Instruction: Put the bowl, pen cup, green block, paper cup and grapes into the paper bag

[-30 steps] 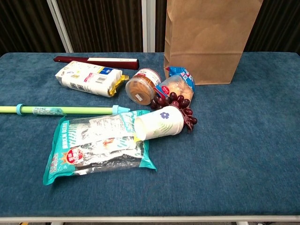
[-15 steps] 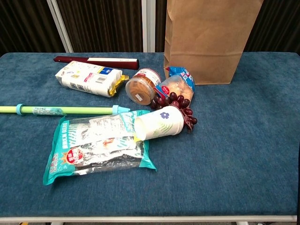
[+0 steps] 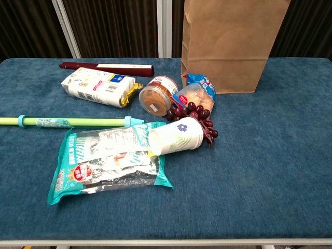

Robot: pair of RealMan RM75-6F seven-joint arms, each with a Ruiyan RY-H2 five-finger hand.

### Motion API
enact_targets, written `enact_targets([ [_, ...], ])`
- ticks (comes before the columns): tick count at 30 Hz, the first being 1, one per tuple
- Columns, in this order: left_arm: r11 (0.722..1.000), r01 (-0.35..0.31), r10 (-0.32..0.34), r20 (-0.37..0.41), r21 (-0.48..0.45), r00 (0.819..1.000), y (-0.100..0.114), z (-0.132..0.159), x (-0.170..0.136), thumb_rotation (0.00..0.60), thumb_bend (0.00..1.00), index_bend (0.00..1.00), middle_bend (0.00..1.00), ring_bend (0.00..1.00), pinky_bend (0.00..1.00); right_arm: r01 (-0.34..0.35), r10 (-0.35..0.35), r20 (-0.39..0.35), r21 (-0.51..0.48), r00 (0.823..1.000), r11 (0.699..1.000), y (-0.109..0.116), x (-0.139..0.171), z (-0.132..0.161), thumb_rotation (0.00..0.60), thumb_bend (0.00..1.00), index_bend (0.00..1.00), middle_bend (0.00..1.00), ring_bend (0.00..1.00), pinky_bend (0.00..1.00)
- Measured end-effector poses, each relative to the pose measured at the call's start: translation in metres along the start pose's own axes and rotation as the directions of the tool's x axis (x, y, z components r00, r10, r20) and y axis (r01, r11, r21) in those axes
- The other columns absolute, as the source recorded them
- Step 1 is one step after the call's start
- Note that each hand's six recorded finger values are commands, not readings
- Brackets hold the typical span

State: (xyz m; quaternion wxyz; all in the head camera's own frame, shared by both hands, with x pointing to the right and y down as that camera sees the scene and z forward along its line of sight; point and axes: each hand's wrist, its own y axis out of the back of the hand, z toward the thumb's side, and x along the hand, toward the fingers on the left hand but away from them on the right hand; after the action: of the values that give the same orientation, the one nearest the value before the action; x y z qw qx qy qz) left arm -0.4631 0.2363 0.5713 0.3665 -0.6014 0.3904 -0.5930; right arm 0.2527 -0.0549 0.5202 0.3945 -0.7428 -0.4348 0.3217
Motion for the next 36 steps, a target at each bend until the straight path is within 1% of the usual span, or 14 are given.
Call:
enact_targets([
  [2, 1.000, -0.004, 0.004, 0.008, 0.003, 1.000, 0.001, 0.002, 0.000, 0.600, 0.00, 0.26, 0.23, 0.15, 0.20, 0.021, -0.022, -0.087, -0.013, 0.996, 1.000, 0.006, 0.019, 0.013, 0.600, 0.09, 0.12, 0.22, 0.10, 0.26],
  [3, 1.000, -0.007, 0.006, 0.010, 0.003, 1.000, 0.002, 0.002, 0.000, 0.600, 0.00, 0.26, 0.23, 0.15, 0.20, 0.020, -0.023, -0.134, -0.023, 0.991, 1.000, 0.007, 0.030, 0.021, 0.600, 0.09, 0.13, 0.23, 0.10, 0.26],
  [5, 1.000, -0.012, 0.012, 0.018, 0.005, 1.000, 0.003, 0.004, 0.000, 0.600, 0.00, 0.26, 0.23, 0.15, 0.20, -0.003, -0.004, -0.198, -0.034, 0.980, 0.999, 0.006, 0.047, 0.032, 0.600, 0.08, 0.14, 0.23, 0.10, 0.27],
  [8, 1.000, -0.016, 0.016, 0.024, 0.005, 1.000, 0.004, 0.007, 0.000, 0.600, 0.00, 0.26, 0.23, 0.15, 0.20, -0.075, 0.063, -0.281, -0.033, 0.958, 0.997, -0.005, 0.073, 0.049, 0.600, 0.08, 0.14, 0.24, 0.10, 0.27],
  [12, 1.000, -0.017, 0.017, 0.015, 0.006, 1.000, 0.005, 0.005, -0.003, 0.600, 0.00, 0.26, 0.23, 0.15, 0.20, -0.184, 0.176, -0.345, 0.011, 0.922, 0.983, -0.030, 0.098, 0.066, 0.600, 0.06, 0.15, 0.25, 0.13, 0.29],
  [15, 1.000, -0.014, 0.014, 0.010, 0.005, 1.000, 0.004, 0.003, -0.005, 0.600, 0.00, 0.26, 0.23, 0.15, 0.20, -0.232, 0.239, -0.349, 0.063, 0.906, 0.971, -0.047, 0.101, 0.070, 0.600, 0.04, 0.16, 0.26, 0.13, 0.29],
  [18, 1.000, -0.015, 0.015, 0.008, -0.001, 1.000, 0.003, 0.002, -0.005, 0.600, 0.00, 0.26, 0.23, 0.15, 0.20, -0.306, 0.333, -0.333, 0.133, 0.882, 0.943, -0.075, 0.101, 0.072, 0.600, 0.01, 0.16, 0.25, 0.13, 0.29],
  [19, 1.000, -0.015, 0.015, 0.006, -0.003, 1.000, 0.003, 0.001, -0.005, 0.600, 0.00, 0.26, 0.23, 0.15, 0.20, -0.337, 0.374, -0.324, 0.166, 0.869, 0.927, -0.088, 0.101, 0.073, 0.600, 0.01, 0.16, 0.24, 0.13, 0.29],
  [21, 1.000, -0.014, 0.014, 0.004, -0.004, 1.000, 0.002, 0.000, -0.005, 0.600, 0.00, 0.26, 0.23, 0.15, 0.20, -0.381, 0.432, -0.309, 0.213, 0.847, 0.900, -0.110, 0.100, 0.075, 0.600, 0.00, 0.15, 0.23, 0.13, 0.29],
  [22, 1.000, -0.012, 0.012, 0.002, -0.005, 1.000, 0.002, 0.000, -0.005, 0.600, 0.00, 0.26, 0.23, 0.15, 0.20, -0.405, 0.463, -0.301, 0.236, 0.834, 0.883, -0.126, 0.099, 0.077, 0.600, 0.00, 0.15, 0.22, 0.12, 0.29],
  [26, 1.000, -0.006, 0.006, -0.003, -0.009, 1.000, 0.000, -0.003, -0.006, 0.600, 0.00, 0.26, 0.23, 0.15, 0.20, -0.473, 0.537, -0.277, 0.266, 0.797, 0.840, -0.175, 0.095, 0.086, 0.600, 0.00, 0.13, 0.19, 0.11, 0.29],
  [31, 1.000, -0.004, 0.004, -0.011, -0.015, 1.000, -0.001, -0.006, -0.007, 0.600, 0.00, 0.26, 0.23, 0.15, 0.20, -0.529, 0.608, -0.246, 0.320, 0.755, 0.786, -0.231, 0.092, 0.095, 0.600, 0.00, 0.12, 0.18, 0.10, 0.26],
  [34, 1.000, -0.005, 0.005, -0.014, -0.019, 1.000, -0.002, -0.008, -0.007, 0.600, 0.00, 0.26, 0.23, 0.15, 0.20, -0.534, 0.632, -0.230, 0.370, 0.740, 0.760, -0.251, 0.091, 0.095, 0.600, 0.00, 0.12, 0.18, 0.10, 0.24],
  [36, 1.000, -0.004, 0.004, -0.015, -0.021, 1.000, -0.003, -0.009, -0.007, 0.600, 0.00, 0.26, 0.23, 0.15, 0.20, -0.528, 0.641, -0.223, 0.406, 0.734, 0.746, -0.261, 0.092, 0.095, 0.600, 0.00, 0.12, 0.18, 0.10, 0.24],
])
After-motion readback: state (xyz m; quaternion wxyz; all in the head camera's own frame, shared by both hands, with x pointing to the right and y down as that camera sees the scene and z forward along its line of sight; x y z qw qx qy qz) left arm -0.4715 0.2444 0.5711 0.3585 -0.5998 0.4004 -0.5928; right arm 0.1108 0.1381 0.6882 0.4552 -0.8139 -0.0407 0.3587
